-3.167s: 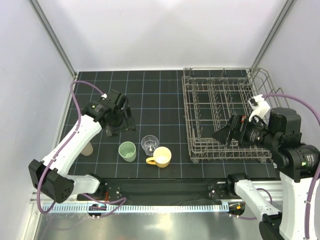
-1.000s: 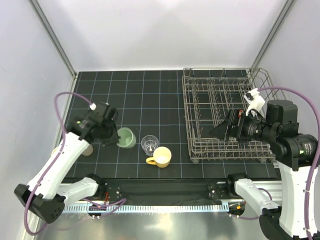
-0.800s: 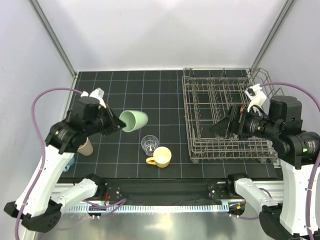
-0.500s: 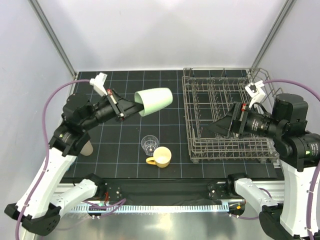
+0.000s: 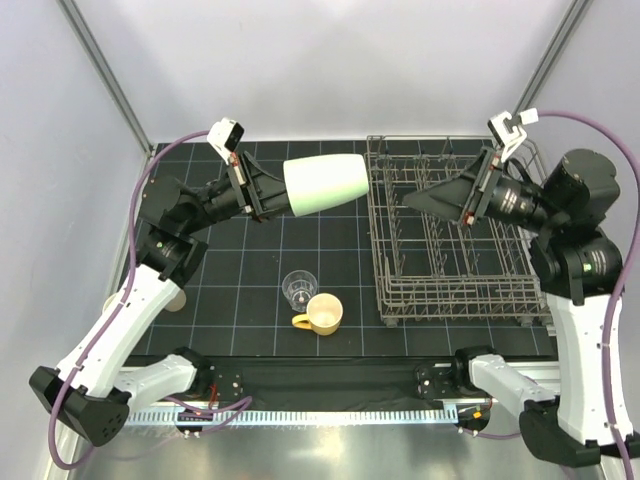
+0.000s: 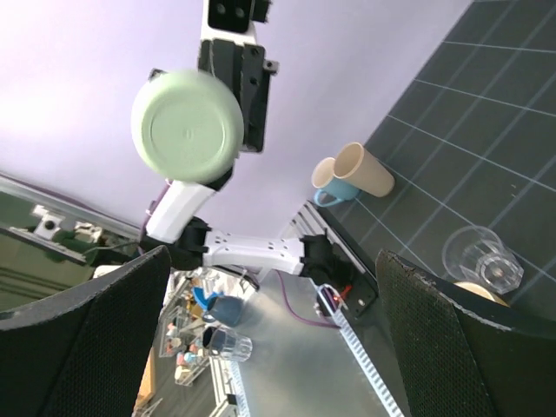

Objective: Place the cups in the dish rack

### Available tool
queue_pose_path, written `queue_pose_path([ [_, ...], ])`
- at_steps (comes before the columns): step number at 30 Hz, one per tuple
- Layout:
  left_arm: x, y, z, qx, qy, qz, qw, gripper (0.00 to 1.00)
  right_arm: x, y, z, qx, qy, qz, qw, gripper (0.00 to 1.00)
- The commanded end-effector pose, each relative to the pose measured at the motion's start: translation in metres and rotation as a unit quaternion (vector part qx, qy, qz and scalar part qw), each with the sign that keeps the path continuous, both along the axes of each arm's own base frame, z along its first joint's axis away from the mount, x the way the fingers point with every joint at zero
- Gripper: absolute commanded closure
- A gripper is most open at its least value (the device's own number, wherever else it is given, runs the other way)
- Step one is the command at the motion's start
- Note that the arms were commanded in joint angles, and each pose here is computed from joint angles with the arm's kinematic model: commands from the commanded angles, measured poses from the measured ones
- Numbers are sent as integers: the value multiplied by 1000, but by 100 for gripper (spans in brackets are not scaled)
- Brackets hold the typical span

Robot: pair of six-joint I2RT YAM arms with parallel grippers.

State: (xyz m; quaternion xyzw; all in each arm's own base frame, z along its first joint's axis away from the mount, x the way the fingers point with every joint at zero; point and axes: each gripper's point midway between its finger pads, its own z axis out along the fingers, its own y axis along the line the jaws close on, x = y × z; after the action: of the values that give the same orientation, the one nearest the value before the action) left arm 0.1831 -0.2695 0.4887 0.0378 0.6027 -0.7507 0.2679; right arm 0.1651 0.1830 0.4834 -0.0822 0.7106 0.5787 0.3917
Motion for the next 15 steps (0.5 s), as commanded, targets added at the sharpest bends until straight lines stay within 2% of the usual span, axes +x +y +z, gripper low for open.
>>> queue_pose_path([
  [1,-29,5,31,-30,-56,-46,997,99,2,10,36,29,-43,31,998,0],
  [5,-27,3,23,-25,-44,-48,998,100,13,31,42,31,-34,60,997,0],
  [10,-28,2,17,-20,-34,-50,998,100,7,50,58,38,-45,94,994,0],
  [15,-28,1,14,-15,-31,-51,998,100,-2,66,67,50,-47,130,989,5],
])
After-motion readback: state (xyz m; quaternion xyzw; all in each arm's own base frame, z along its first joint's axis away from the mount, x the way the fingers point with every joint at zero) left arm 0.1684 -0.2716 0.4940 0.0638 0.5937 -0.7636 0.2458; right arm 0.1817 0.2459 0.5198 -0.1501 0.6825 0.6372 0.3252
